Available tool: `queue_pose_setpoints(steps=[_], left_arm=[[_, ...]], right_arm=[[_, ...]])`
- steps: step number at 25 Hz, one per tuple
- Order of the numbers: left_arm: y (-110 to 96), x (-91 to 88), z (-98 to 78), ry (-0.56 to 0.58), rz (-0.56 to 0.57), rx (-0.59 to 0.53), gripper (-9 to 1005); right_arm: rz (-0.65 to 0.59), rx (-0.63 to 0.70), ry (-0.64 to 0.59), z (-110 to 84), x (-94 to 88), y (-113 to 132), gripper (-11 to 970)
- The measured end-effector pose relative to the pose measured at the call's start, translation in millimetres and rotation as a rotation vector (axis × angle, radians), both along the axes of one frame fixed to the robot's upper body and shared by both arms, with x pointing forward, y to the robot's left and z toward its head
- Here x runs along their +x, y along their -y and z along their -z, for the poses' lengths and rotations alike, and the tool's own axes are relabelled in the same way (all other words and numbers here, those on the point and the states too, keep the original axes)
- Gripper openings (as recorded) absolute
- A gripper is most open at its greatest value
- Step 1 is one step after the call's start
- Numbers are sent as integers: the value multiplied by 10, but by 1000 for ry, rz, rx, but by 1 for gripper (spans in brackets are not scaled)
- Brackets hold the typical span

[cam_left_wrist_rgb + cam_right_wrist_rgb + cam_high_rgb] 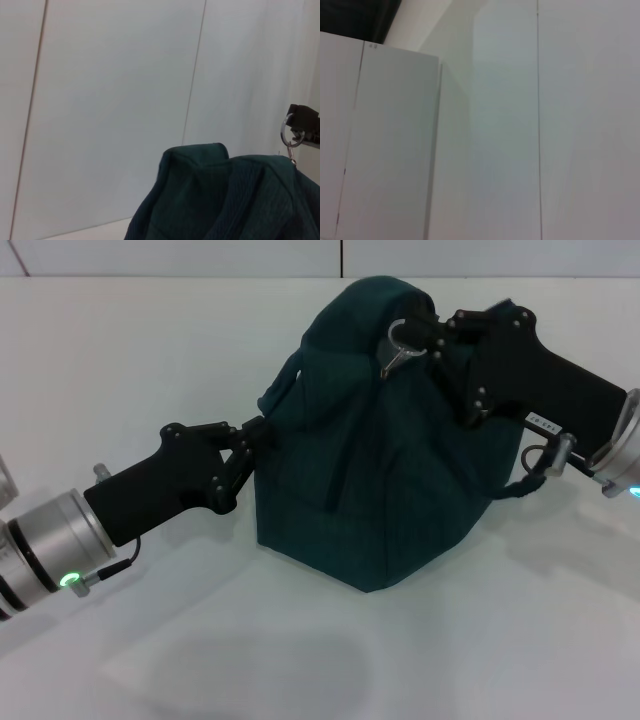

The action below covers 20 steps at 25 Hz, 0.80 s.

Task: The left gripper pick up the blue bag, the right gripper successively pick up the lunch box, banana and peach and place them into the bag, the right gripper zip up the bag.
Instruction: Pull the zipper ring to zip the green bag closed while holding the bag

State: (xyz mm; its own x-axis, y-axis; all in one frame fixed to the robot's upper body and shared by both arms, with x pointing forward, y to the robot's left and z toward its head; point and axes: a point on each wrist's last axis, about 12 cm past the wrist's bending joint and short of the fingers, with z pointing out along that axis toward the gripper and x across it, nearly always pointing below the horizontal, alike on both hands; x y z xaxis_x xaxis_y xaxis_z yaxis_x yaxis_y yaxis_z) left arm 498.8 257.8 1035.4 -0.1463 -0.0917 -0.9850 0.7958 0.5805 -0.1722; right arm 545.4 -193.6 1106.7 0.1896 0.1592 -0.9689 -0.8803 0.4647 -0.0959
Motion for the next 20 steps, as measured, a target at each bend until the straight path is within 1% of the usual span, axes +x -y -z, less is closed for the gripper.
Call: queue_pose_setpoints(steps=[4, 7, 11, 15, 17, 20], left_arm=[[6, 16, -15, 4, -2, -6, 44], [24, 19, -34, -4, 0, -33, 51], [31, 40, -100, -45, 40, -93, 59], [44, 27, -145, -42, 80, -118, 67], [64, 17, -165, -34, 106, -125, 269], [94, 17, -202, -27, 155, -123, 410]], right_arm=[[8, -2, -9, 15, 3, 16, 11], [3, -7, -11, 19, 10, 1, 11], [-5, -12, -11, 16, 18, -14, 11], [-6, -16, -11, 13, 25, -13, 11], [-7, -16, -11, 13, 26, -13, 11], [-6, -17, -11, 13, 27, -11, 11]])
